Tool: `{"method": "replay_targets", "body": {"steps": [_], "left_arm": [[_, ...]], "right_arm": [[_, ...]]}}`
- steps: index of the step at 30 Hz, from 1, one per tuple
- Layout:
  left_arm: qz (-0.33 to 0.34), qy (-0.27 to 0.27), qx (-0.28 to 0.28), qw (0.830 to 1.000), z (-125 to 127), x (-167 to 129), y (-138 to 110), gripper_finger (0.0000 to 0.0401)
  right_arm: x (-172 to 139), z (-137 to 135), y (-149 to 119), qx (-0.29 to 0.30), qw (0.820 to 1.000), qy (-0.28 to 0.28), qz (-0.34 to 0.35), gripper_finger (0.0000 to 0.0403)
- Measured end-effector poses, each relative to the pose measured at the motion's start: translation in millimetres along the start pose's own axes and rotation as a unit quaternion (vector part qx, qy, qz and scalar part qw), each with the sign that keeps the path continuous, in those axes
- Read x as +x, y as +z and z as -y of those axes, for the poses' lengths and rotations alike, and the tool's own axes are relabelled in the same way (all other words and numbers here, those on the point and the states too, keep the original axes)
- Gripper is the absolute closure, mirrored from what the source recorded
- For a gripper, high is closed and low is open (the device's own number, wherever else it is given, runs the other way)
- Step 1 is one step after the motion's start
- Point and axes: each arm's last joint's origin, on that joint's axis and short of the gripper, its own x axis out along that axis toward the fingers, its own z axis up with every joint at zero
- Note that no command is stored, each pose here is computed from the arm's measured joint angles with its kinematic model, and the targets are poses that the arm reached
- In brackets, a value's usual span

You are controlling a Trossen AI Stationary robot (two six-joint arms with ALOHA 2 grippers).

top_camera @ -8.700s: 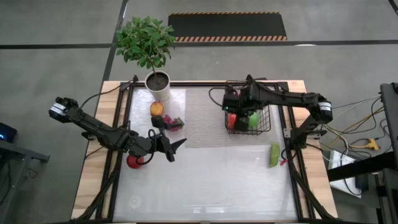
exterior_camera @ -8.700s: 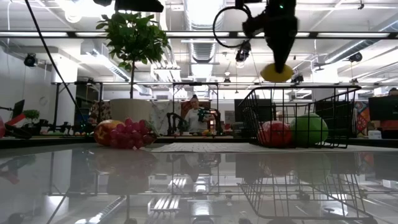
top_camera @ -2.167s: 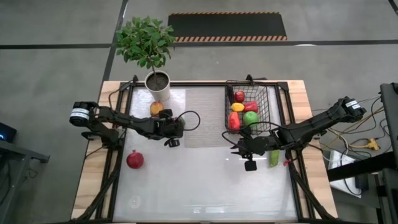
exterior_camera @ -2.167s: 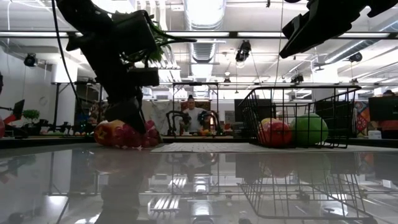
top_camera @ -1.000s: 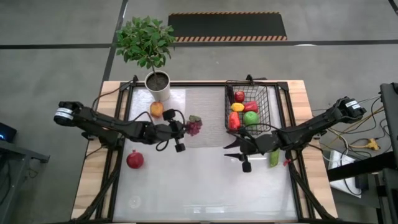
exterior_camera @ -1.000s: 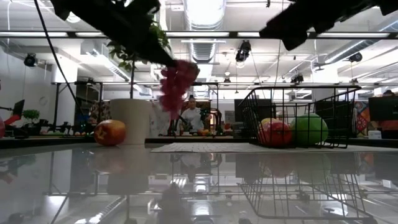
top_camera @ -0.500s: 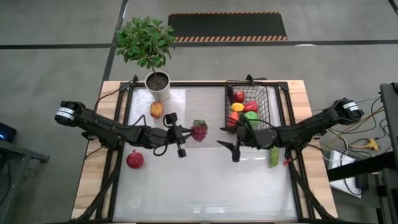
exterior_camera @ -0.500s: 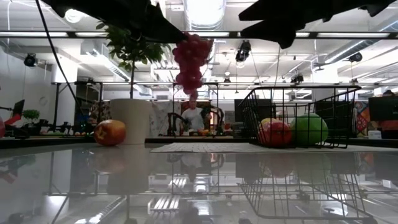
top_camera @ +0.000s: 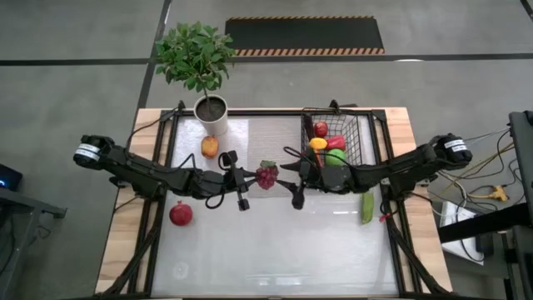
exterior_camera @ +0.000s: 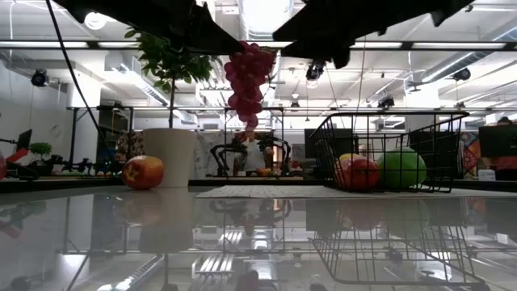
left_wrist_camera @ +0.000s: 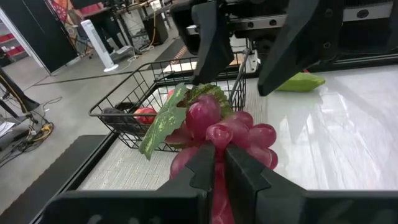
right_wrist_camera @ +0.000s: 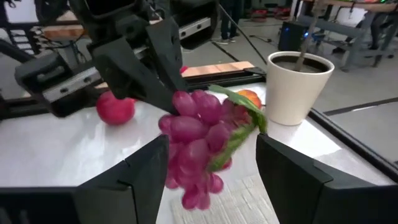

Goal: Build produce basket
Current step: Put the purple grapes into the wire basket

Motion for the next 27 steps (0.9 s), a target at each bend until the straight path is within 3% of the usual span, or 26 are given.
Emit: {"method": "replay_targets", "body": {"steps": [12, 16, 23, 27], "left_arm": [[0.003, -0.016, 0.012, 1.000, 3, -1, 0, 0.0391], [0.003, -0.016, 0.013, 1.000, 3, -1, 0, 0.0391], [0.002, -0.017, 0.013, 1.000, 3, -2, -2, 0.0391], [0.001, -0.019, 0.011, 1.000, 3, -2, -3, 0.0391]], "right_arm": [[31, 9, 6, 0.023, 0.999, -0.001, -0.022, 0.0191], [36, 8, 9, 0.026, 0.999, 0.024, -0.038, 0.0234], [37, 6, 10, 0.020, 0.998, 0.046, -0.042, 0.0343], [37, 6, 10, 0.020, 0.998, 0.049, -0.042, 0.0377]]}}
